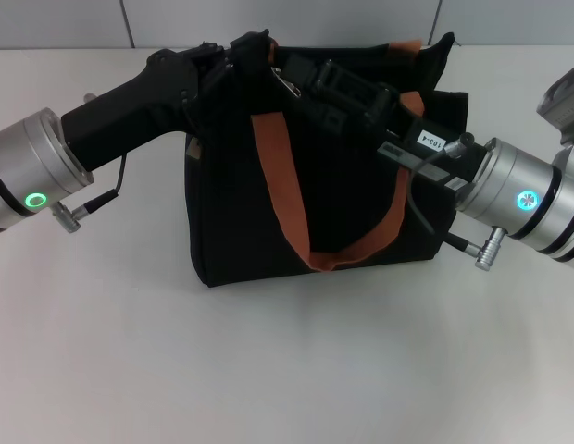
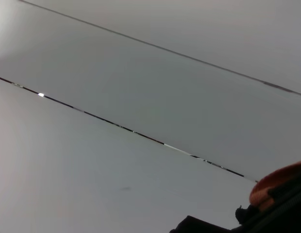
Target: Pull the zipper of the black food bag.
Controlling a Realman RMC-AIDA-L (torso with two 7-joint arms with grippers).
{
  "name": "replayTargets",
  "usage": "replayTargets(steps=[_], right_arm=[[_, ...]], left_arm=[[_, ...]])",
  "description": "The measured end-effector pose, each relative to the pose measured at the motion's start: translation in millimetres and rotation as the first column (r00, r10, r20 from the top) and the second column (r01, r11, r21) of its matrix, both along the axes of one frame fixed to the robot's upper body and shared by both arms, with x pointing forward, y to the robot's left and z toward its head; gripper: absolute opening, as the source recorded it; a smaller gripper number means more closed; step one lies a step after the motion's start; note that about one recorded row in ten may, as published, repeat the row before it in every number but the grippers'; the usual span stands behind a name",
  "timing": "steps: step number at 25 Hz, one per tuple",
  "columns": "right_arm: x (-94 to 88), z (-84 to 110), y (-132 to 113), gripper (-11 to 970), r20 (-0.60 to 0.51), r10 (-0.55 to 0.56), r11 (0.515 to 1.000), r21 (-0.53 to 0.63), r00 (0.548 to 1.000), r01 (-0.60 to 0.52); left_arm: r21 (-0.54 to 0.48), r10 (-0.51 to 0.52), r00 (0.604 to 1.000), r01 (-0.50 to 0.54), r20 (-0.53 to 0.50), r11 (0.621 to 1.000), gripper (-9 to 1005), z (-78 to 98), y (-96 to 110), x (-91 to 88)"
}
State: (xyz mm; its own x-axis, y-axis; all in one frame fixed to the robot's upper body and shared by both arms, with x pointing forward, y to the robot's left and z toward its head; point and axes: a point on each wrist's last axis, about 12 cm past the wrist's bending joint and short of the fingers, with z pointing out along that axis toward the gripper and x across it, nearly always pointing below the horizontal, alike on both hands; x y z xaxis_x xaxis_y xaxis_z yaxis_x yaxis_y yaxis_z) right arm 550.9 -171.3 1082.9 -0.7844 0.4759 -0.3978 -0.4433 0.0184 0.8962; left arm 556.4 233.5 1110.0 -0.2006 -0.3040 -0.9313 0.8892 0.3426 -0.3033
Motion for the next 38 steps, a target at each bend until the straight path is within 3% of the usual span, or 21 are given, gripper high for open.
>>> replayTargets(steps=[10,21,32,38], right_arm=[[3.7,3.2,3.9,754,0.010,0.012,1.000,-0.007,1.000,-0.012],[4.3,3.4,2.0,649,0.010,0.001,1.000,-0.002,1.000,-0.001],[4.7,5.1,4.8,202,0.016,0.018,1.000,-0.004,1.000,-0.017],[3.5,2.5,4.1,207,0.044,0.017,0.999,-0.038,0.999,-0.015]], left_arm=[[0.004,0.004,1.000,-0.004,0.013,1.000,43,-1.8,-2.0,-0.7],[0.003,0.007,1.000,-0.007,0.016,1.000,43,-1.1,-1.9,0.1],[0.004,0.011,1.000,-0.011,0.015,1.000,44,-1.3,-1.5,0.4],[0.002,0.016,1.000,-0.016,0.015,1.000,44,-1.2,-1.0,0.6]])
